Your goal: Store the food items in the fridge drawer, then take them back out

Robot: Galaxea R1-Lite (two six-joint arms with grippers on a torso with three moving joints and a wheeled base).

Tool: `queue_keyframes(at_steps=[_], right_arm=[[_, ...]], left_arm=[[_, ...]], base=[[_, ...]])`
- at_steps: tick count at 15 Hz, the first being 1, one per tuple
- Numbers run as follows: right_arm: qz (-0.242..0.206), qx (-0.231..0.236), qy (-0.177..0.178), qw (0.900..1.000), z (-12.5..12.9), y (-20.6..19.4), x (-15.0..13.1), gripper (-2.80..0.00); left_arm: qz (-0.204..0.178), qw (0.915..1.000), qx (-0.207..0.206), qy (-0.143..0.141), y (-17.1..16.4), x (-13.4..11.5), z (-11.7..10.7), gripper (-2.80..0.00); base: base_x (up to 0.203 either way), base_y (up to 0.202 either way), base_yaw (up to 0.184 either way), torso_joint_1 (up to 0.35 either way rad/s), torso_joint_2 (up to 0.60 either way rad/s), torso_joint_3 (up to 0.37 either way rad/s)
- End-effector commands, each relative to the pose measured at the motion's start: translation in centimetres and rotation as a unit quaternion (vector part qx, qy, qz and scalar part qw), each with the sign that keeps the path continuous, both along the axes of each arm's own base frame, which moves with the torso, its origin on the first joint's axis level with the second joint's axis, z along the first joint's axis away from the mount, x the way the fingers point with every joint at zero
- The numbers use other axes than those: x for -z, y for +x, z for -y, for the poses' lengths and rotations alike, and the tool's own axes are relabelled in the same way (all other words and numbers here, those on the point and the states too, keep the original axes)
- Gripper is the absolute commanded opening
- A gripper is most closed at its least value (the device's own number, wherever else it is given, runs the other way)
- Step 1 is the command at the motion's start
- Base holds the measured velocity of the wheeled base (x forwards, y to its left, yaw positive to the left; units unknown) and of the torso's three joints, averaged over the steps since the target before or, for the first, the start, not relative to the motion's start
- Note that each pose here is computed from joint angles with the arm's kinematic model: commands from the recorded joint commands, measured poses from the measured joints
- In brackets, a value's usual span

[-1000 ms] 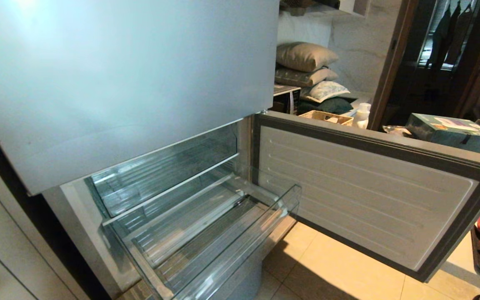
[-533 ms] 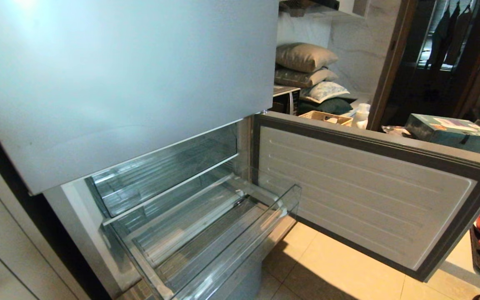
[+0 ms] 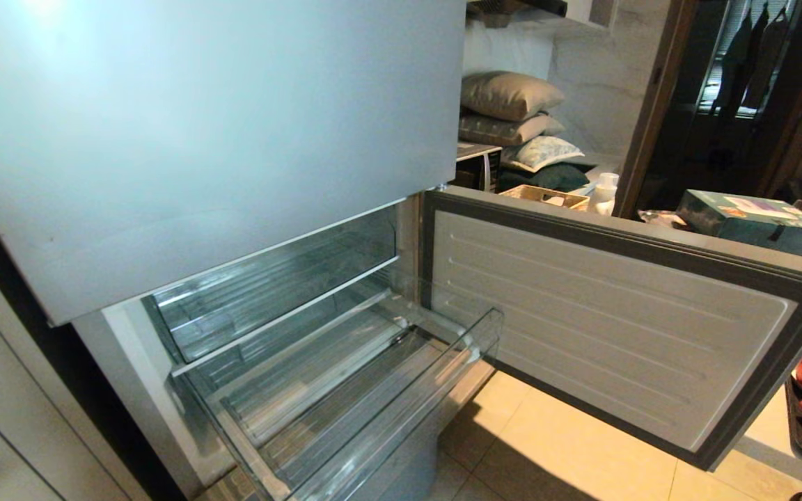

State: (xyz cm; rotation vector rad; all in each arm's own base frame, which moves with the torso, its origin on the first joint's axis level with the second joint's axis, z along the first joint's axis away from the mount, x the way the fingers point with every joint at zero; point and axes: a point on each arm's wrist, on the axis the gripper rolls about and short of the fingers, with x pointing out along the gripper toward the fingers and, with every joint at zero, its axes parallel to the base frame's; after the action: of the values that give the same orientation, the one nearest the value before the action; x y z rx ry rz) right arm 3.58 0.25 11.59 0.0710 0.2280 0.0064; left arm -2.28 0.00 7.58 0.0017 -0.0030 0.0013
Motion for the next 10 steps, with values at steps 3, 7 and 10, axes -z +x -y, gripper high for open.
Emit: queue_keyframes(at_steps=[3,7,10], right_arm=[[0.063,0.020,-0.054,0.996,0.5,-3.4,1.9,-2.80],[0.082,0.038,-0.062,0.994,0.4,-4.6,2.8,-2.80],[0.122,0.019,-0.063,0.990,0.3,-5.8,3.8,-2.80]], left_arm=[[-0.001,1.0000,0.000,0.000,0.0,0.0,0.0,-2.80],[-0.001,1.0000,0.000,0.000,0.0,0.0,0.0,-2.80],[-0.001,1.0000,0.000,0.000,0.0,0.0,0.0,-2.80]], base=[[0.000,0.000,0.000,0.000,0.00,0.000],[0.000,0.000,0.000,0.000,0.00,0.000],[0.000,0.000,0.000,0.000,0.00,0.000]])
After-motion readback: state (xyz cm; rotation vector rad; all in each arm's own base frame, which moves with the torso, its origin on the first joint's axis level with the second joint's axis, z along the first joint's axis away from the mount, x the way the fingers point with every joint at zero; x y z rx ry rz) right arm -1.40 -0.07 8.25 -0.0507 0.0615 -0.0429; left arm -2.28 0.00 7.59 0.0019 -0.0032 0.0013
